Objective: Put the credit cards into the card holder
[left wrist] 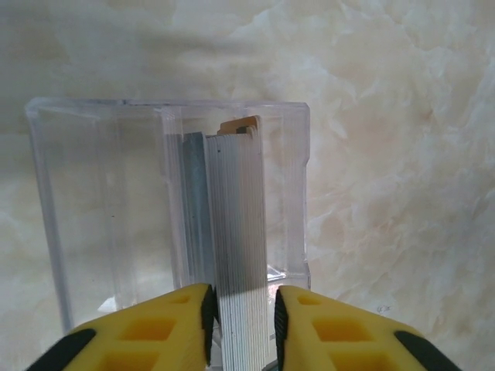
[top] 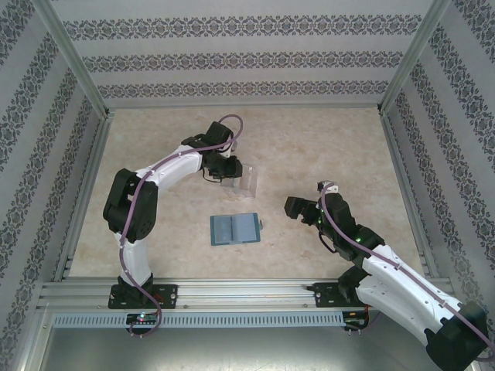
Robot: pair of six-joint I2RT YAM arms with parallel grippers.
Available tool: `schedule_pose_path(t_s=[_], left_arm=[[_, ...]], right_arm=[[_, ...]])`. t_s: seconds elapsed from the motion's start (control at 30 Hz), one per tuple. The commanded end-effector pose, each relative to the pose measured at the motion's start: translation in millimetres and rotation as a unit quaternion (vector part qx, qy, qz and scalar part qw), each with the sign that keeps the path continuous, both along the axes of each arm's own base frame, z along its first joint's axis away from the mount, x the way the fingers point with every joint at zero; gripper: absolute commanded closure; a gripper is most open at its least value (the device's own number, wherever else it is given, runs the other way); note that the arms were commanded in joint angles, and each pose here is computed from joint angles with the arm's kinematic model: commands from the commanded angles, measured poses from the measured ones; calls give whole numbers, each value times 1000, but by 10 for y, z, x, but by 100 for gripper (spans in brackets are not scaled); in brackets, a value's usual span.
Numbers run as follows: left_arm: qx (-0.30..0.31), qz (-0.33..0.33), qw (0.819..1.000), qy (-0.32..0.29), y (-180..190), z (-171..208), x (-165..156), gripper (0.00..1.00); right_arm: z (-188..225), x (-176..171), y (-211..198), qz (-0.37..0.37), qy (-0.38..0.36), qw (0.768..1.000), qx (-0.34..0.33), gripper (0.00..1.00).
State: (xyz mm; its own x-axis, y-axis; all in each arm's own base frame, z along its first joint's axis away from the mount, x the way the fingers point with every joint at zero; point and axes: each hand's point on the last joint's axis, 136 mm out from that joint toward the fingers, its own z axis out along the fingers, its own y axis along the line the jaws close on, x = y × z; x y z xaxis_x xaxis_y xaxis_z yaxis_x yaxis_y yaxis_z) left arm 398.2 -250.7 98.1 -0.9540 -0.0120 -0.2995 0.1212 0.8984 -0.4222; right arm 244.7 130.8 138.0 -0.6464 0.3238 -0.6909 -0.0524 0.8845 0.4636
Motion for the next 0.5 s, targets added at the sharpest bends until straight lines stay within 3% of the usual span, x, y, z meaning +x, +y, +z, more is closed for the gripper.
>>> schedule_pose_path(t_s=[0.0, 0.17, 0.37, 0.47], left_arm=[[31, 7, 999, -23, 96, 50, 31, 83], [45, 10, 998, -29, 158, 46, 32, 100], [42, 11, 998, -39, 170, 161, 16, 100], [44, 19, 997, -56, 229, 297, -10, 100]], right_arm=[[4, 29, -4, -4, -4, 1000, 8, 2], [-14, 29, -3, -4, -2, 1000, 6, 2], [-11, 35, 1, -3, -3, 1000, 6, 2], [89, 21, -58, 3, -17, 999, -46, 2]])
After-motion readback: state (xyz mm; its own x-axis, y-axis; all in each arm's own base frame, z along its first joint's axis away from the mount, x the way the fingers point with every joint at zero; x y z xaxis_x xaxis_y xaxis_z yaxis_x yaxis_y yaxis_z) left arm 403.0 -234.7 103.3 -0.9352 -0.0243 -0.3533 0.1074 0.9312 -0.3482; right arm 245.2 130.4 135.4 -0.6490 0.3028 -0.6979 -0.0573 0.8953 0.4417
